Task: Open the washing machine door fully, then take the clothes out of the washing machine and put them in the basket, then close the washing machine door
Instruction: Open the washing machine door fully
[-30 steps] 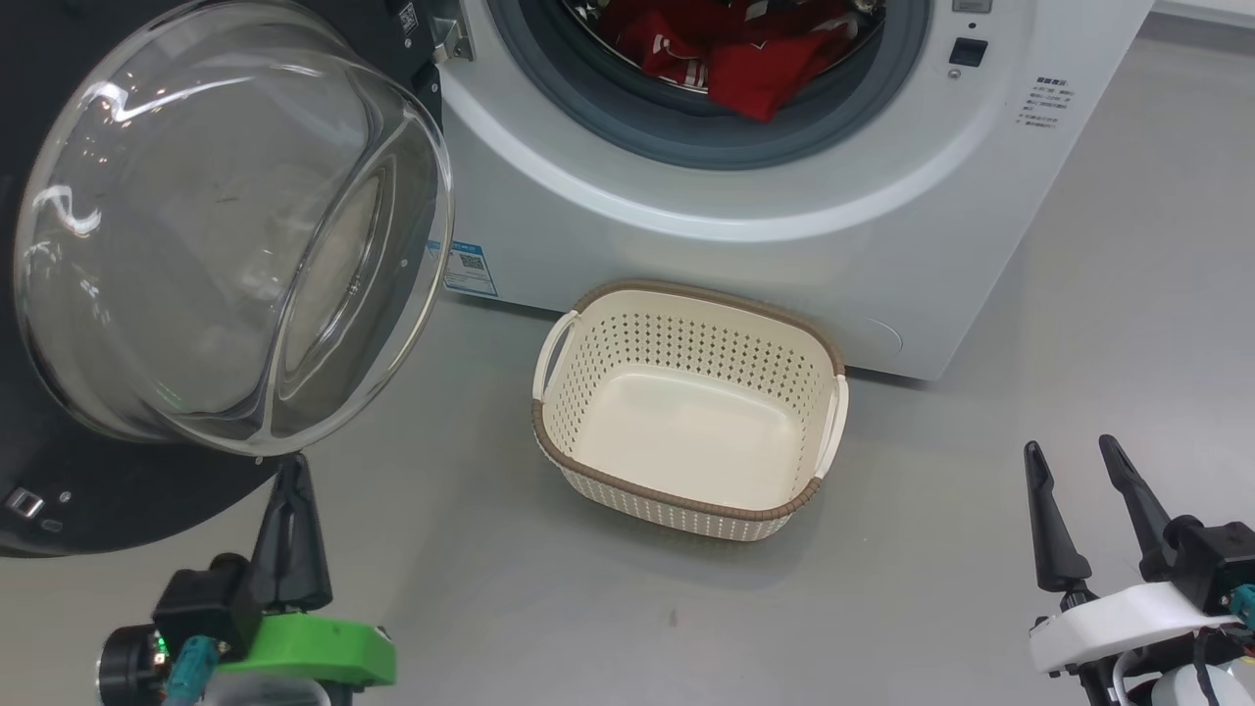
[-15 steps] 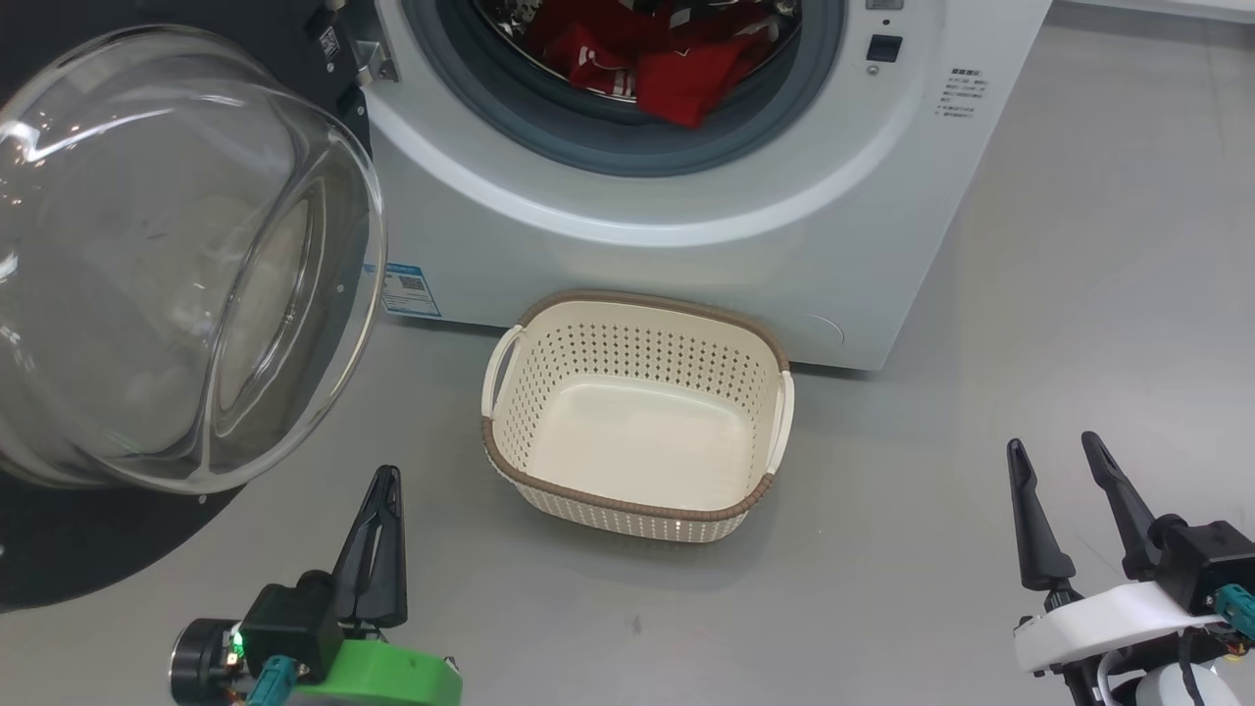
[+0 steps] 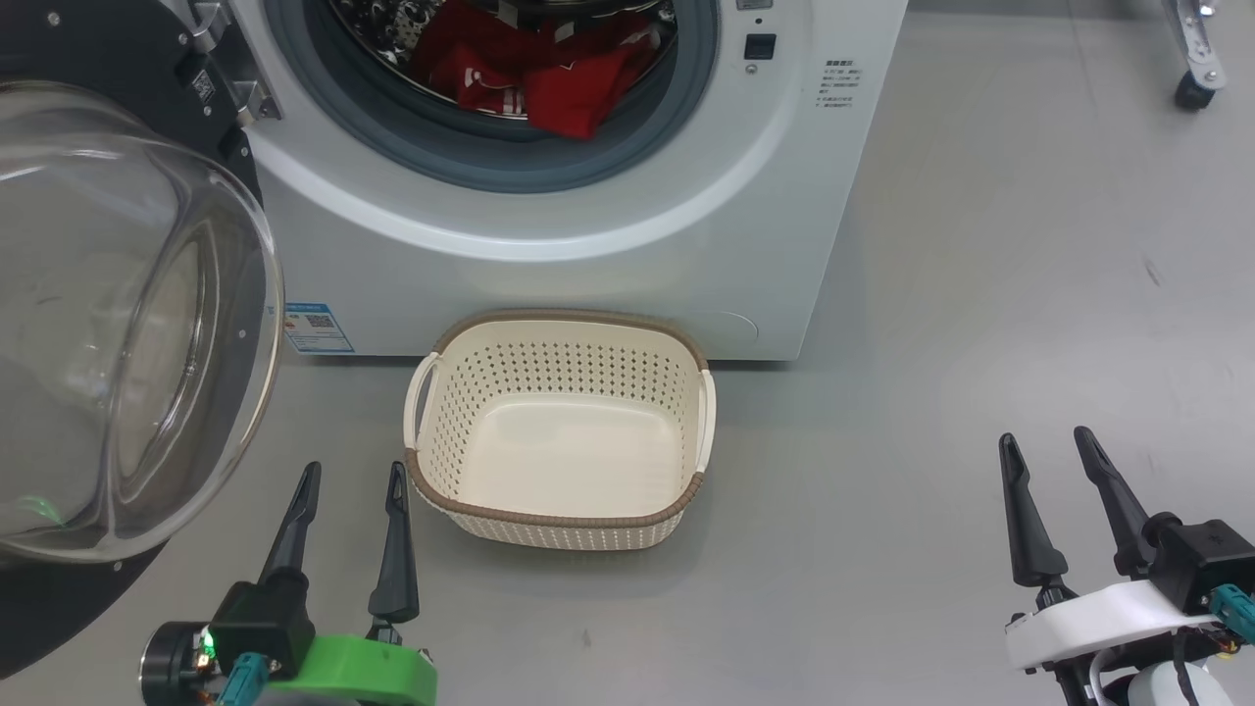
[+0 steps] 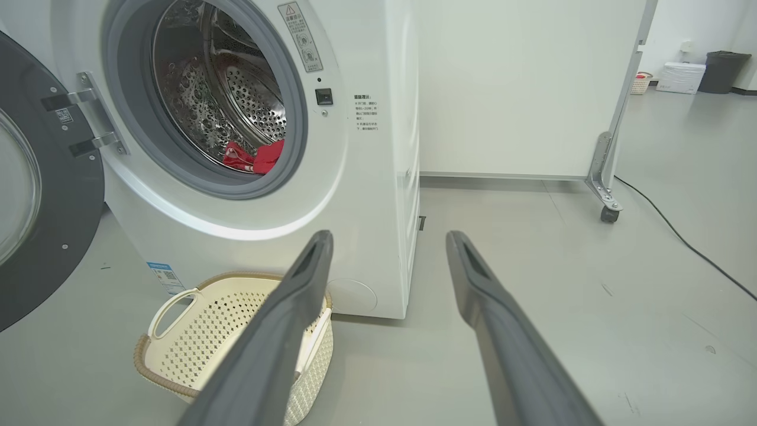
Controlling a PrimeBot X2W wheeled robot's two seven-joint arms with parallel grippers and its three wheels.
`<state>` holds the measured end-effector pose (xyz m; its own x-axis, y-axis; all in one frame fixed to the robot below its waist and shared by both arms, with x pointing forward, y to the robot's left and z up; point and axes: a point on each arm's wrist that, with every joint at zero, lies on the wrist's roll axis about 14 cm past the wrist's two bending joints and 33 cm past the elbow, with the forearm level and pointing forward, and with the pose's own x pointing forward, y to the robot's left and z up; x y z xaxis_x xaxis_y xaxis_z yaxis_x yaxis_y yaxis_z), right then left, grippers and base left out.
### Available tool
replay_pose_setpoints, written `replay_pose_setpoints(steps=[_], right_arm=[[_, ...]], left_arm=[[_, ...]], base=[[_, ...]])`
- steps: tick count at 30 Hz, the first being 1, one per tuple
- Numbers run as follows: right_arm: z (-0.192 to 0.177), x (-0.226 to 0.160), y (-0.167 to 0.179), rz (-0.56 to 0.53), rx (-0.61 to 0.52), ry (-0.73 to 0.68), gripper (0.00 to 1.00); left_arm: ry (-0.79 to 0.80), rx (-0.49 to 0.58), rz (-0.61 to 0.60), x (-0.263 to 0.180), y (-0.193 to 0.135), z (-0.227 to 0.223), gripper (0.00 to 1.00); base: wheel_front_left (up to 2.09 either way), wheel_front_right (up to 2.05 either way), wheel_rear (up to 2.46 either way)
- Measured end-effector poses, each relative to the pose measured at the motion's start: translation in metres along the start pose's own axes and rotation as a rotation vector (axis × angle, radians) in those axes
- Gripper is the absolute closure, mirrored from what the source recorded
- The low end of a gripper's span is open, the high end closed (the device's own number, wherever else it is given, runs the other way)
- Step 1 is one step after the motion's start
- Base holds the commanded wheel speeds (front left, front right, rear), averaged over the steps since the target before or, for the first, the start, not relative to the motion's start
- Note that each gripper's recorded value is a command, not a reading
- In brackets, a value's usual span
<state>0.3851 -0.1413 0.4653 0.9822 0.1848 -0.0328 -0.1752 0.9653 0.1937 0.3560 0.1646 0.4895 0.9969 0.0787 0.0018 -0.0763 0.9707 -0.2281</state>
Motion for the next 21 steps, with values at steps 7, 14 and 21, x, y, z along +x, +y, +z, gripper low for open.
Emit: replay_pose_setpoints(steps=[7, 14, 21], right_arm=[[0.008, -0.010, -0.013, -0.044, -0.005, -0.023, 0.00], [0.012, -0.021, -0.018, -0.068, -0.007, -0.033, 0.00], [0.017, -0.024, -0.020, -0.078, -0.005, -0.050, 0.00]], left_arm=[[0.007, -0.002, -0.027, 0.005, -0.008, -0.002, 0.00], [0.011, 0.000, -0.049, 0.005, -0.015, -0.003, 0.00], [0.025, 0.029, -0.062, 0.004, -0.018, -0.006, 0.00]], base=[[0.00, 0.00, 0.00], [0.00, 0.00, 0.00], [0.00, 0.00, 0.00]])
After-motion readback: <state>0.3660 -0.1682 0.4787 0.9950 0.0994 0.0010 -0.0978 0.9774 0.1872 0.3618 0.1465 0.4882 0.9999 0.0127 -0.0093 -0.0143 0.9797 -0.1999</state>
